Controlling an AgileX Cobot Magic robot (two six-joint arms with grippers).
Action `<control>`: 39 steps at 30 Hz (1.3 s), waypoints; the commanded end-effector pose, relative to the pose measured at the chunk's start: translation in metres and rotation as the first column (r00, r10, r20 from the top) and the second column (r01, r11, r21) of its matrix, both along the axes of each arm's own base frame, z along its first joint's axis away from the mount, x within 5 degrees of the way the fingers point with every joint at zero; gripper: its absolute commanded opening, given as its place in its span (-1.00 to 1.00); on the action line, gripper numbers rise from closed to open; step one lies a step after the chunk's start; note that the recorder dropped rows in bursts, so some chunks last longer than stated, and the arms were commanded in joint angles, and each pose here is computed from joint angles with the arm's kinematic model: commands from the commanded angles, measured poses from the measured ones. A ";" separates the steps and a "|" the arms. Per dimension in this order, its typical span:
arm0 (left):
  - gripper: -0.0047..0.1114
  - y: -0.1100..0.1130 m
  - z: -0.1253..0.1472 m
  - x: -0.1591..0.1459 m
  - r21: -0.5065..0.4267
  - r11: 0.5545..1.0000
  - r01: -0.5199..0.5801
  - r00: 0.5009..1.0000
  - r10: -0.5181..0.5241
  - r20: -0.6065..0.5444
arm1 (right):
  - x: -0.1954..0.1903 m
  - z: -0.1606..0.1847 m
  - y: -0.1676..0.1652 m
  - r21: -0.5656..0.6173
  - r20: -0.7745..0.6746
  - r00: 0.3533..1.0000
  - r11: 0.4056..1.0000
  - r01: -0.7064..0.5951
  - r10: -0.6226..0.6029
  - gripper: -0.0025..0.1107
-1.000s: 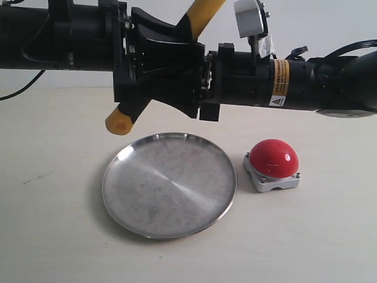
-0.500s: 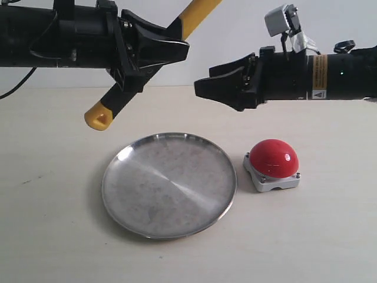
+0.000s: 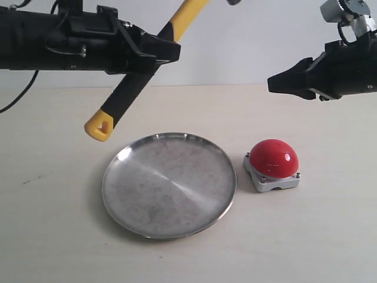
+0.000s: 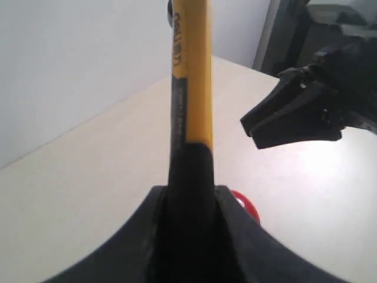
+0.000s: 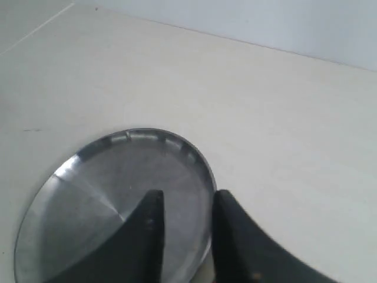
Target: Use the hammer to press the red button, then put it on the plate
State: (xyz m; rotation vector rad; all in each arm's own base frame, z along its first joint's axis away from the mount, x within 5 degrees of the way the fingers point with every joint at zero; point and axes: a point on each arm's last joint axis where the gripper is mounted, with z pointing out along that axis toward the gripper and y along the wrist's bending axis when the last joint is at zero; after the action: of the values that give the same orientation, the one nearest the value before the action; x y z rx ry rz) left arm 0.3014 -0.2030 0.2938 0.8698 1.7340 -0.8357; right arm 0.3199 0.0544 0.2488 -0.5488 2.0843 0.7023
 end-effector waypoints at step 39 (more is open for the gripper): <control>-0.92 -0.073 -0.017 -0.035 0.085 0.993 0.086 0.996 -0.087 0.012 | -0.186 0.010 -0.053 0.005 0.343 0.709 0.756 0.655 -0.616 -0.96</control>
State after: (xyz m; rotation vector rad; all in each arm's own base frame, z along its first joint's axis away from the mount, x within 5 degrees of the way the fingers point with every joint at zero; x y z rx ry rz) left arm 0.2698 -0.2790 0.2402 1.0675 1.8304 -0.7962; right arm 0.1346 0.0022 0.2597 0.0198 1.8258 0.0687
